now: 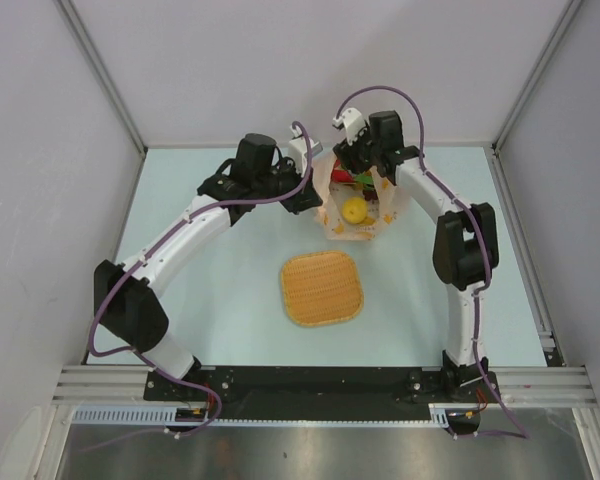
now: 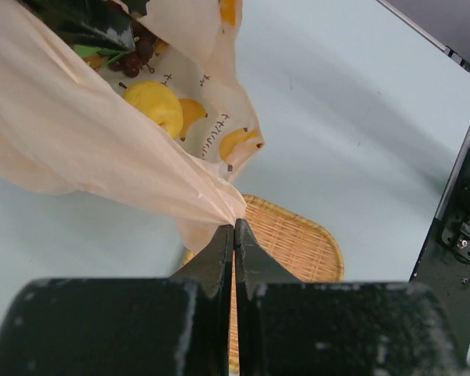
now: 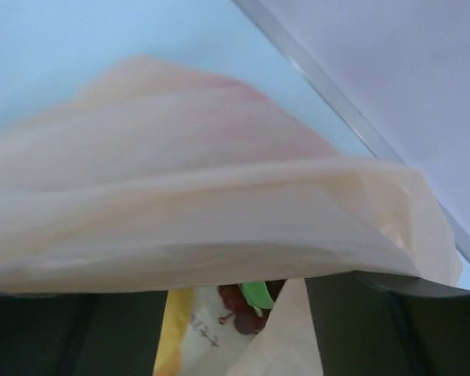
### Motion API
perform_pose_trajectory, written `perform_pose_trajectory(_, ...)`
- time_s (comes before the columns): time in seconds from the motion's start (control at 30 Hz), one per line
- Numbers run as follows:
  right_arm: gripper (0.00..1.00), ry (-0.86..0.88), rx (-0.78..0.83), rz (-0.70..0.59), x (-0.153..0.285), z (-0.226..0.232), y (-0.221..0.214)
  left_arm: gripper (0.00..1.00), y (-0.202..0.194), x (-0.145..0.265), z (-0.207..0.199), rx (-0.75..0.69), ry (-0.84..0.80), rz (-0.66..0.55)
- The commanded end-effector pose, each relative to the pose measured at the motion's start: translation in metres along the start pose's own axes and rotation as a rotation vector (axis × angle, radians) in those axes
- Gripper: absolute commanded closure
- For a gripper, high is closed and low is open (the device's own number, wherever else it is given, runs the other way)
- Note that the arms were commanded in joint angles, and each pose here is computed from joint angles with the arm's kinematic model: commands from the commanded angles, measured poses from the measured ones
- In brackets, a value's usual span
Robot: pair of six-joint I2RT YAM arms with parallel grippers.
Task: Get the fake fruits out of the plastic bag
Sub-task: Take out the fake fruit from the plastic bag.
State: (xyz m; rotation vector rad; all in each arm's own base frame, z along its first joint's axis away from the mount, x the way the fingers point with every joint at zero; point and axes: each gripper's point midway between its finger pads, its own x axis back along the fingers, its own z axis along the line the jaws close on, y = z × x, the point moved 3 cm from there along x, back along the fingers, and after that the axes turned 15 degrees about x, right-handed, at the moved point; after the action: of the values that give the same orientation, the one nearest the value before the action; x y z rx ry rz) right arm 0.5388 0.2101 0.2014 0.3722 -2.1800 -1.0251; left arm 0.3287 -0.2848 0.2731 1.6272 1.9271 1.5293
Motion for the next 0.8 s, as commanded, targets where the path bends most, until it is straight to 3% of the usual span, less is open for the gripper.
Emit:
perform_pose_trajectory(0.0, 0.29, 0.027, 0.231, 0.140, -0.012, -0.009, -0.032, 1.00, 0.020, 0.017, -0.023, -0.032, -0.069, -0.068)
perform_pose_trajectory(0.2, 0.25, 0.064, 0.247, 0.253, -0.027, -0.011, -0.060, 1.00, 0.025, 0.016, -0.024, -0.041, -0.075, -0.079)
perform_pose_trajectory(0.57, 0.21, 0.059, 0.368, 0.320, -0.043, -0.010, -0.090, 1.00, 0.026, 0.010, -0.023, -0.042, -0.087, -0.072)
perform_pose_trajectory(0.7, 0.28, 0.106, 0.403, 0.365, -0.046, -0.003, -0.105, 1.00, 0.028, 0.009, -0.023, -0.045, -0.088, -0.077)
perform_pose_trajectory(0.77, 0.38, 0.114, 0.412, 0.361, -0.045, -0.003, -0.108, 1.00, 0.028, 0.007, -0.022, -0.043, -0.089, -0.075)
